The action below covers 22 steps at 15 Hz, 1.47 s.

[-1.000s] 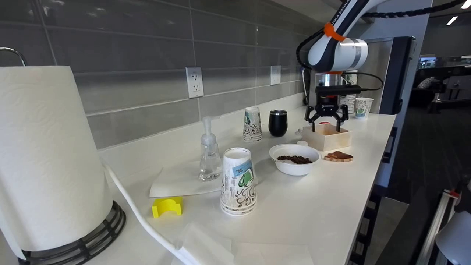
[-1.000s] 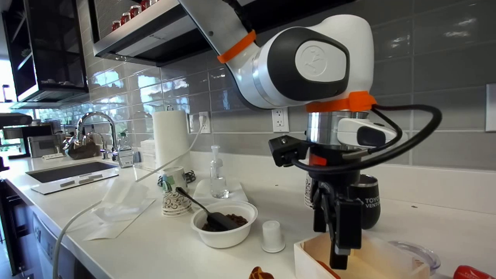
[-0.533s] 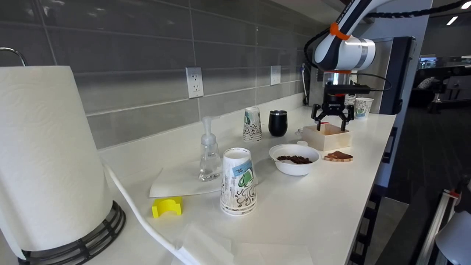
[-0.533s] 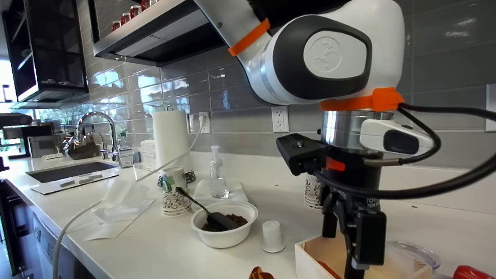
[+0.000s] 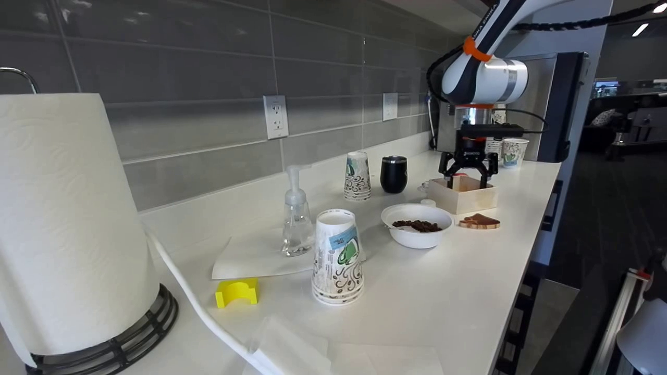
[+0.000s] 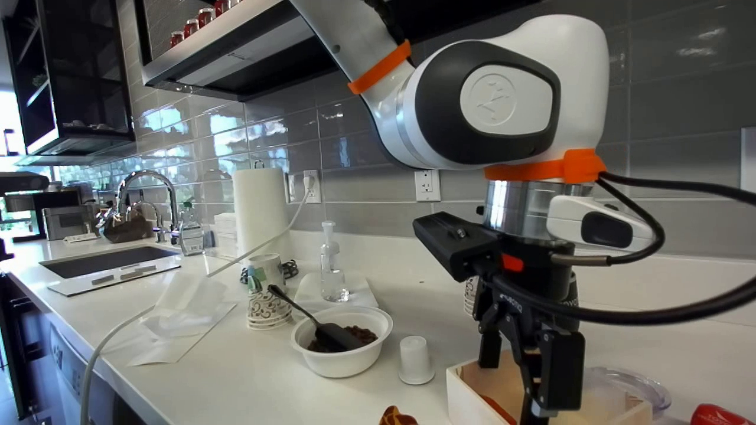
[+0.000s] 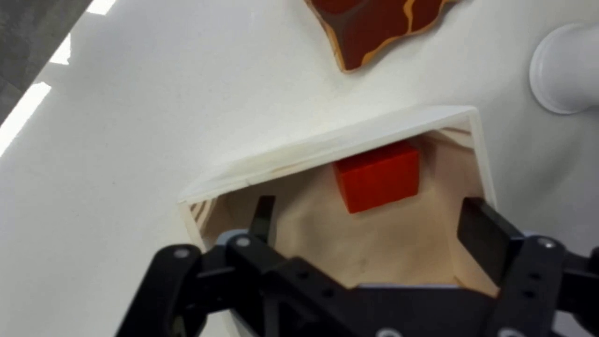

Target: Take the lid off the flask then remove all the items from the wooden box and place them on the table

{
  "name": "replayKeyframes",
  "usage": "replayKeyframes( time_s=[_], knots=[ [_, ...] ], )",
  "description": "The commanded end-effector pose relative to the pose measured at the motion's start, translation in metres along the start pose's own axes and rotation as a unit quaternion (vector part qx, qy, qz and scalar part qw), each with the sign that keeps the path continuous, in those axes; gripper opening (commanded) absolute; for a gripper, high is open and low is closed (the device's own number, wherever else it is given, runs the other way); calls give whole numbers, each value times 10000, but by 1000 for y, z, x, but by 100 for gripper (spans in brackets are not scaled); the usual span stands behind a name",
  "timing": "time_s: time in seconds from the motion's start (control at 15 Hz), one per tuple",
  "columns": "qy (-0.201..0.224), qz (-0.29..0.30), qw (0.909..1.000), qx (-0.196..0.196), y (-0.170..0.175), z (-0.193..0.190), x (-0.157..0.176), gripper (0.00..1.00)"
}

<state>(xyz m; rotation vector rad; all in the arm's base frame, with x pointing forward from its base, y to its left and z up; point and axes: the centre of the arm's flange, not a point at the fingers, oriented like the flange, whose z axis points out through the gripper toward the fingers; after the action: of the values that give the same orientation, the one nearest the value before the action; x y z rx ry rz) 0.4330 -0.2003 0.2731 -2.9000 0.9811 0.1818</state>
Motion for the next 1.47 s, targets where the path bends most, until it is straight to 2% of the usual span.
replayKeyframes(
  time_s=[0.0,0.67,0.73,0.8,1.27,1.4],
  knots=[
    [-62,-239,9997,-38,-9,10,-1,100],
    [-132,-246,9994,-222,-9,26,-2,100],
    [-125,-253,9993,-261,-10,27,-2,75],
    [-122,-266,9991,-297,-10,29,-2,73],
    [-99,-239,9983,-524,-14,34,-4,19],
    [-52,-198,9983,-553,-14,30,-4,19]
  ],
)
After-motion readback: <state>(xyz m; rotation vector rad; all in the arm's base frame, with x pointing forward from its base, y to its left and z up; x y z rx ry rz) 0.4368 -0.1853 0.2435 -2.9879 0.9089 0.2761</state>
